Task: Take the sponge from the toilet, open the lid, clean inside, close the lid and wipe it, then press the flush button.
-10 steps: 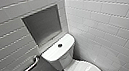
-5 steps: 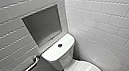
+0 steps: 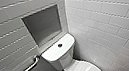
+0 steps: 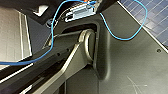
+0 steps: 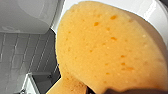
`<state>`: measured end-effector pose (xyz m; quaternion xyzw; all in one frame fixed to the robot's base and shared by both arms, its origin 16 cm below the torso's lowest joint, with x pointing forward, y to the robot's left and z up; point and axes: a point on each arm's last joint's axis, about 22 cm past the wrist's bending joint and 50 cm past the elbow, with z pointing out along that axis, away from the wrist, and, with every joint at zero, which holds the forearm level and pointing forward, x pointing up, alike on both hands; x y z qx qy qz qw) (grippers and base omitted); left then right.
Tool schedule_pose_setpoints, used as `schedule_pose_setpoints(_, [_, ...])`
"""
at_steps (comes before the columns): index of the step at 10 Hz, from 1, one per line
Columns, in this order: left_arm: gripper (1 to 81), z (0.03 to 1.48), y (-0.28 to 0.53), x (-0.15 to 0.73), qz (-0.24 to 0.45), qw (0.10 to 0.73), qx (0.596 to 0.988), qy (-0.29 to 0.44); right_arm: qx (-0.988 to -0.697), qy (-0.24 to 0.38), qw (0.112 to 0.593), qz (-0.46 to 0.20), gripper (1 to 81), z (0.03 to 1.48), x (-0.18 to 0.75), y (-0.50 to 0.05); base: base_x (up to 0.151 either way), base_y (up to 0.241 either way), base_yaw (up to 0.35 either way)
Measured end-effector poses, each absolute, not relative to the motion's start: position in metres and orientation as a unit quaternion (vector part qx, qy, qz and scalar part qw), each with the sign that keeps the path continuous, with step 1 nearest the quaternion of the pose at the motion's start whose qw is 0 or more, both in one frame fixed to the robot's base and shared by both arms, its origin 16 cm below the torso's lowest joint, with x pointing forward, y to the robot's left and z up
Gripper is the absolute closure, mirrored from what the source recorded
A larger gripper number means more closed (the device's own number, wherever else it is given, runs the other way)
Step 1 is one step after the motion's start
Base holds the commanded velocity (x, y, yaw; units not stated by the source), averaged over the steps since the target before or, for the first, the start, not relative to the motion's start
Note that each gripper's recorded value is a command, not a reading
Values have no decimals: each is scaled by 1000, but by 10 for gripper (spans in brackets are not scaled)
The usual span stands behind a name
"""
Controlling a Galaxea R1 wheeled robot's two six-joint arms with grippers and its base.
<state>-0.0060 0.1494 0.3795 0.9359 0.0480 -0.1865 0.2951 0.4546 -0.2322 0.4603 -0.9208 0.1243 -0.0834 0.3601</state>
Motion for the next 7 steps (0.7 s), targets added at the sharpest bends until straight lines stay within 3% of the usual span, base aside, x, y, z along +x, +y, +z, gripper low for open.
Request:
schedule_pose_setpoints(5, [10, 387, 139, -36, -230, 294, 926, 62, -926, 88, 366, -36, 811, 424, 504, -176, 0, 0, 0])
schedule_pose_setpoints(7, [10, 383, 144, -38, -232, 287, 927, 61, -927, 81, 363, -49, 811, 430, 550, -169, 0, 0, 0])
